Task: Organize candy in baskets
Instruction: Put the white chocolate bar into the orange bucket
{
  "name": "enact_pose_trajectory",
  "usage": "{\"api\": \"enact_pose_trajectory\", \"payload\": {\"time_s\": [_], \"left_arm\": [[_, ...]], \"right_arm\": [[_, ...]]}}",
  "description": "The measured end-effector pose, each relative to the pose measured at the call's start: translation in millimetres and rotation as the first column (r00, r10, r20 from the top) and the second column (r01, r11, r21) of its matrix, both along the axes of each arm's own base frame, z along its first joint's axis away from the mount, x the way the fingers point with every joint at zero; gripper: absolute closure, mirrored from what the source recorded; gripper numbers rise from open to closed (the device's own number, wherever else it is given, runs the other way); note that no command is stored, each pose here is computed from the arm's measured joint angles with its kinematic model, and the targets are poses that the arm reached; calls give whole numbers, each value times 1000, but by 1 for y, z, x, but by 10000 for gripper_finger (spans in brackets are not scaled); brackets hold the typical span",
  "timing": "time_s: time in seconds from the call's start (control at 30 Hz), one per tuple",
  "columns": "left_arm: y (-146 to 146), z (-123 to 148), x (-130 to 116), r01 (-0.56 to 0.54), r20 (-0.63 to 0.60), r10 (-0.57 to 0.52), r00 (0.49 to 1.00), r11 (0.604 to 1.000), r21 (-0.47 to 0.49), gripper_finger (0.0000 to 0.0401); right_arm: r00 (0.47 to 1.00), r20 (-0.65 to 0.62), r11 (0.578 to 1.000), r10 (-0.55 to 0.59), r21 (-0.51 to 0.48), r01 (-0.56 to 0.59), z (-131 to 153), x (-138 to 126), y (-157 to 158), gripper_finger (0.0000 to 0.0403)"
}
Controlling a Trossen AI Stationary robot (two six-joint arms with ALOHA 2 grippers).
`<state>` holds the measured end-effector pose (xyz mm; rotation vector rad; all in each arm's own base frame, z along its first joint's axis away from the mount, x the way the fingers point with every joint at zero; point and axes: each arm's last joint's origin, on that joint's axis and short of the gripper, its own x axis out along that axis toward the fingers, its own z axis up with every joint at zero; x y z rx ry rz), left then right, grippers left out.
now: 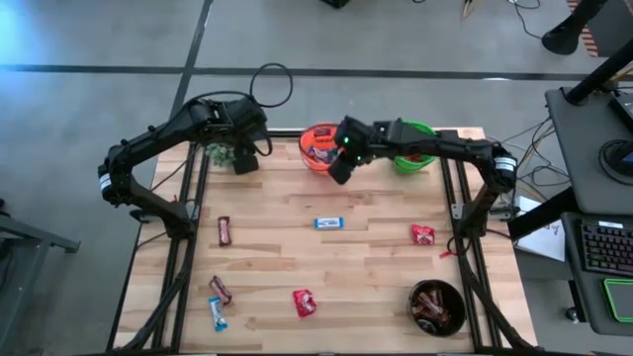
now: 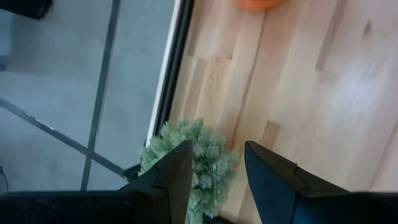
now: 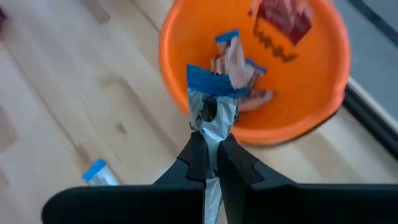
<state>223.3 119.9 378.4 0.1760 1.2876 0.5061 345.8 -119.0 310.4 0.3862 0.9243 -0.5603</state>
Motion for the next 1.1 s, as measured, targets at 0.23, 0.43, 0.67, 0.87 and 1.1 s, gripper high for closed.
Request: {"api": "enact_pose_trajectory", "payload": {"time_s": [0.23, 0.43, 0.67, 0.87, 1.1], "left_arm": [[6, 7, 12, -14, 148, 4, 989, 998, 66, 272], [12, 13, 24, -101, 321, 70, 945, 991, 82, 272], [18, 14, 38, -130, 416, 78, 906, 986, 99, 272], [25, 3, 51, -165, 428, 121, 896, 984, 67, 272], [28, -8, 59, -155, 370, 121, 921, 986, 64, 272]], "right_arm": [[994, 108, 997, 31, -72, -23, 7, -1, -35, 394], [992, 116, 990, 56, -135, -40, 7, -3, -52, 394], [990, 99, 984, 96, -158, -80, 7, -4, -54, 394], [986, 116, 984, 119, -145, -101, 8, -3, -54, 394], [982, 152, 982, 115, -168, -89, 10, -2, -58, 394]]}}
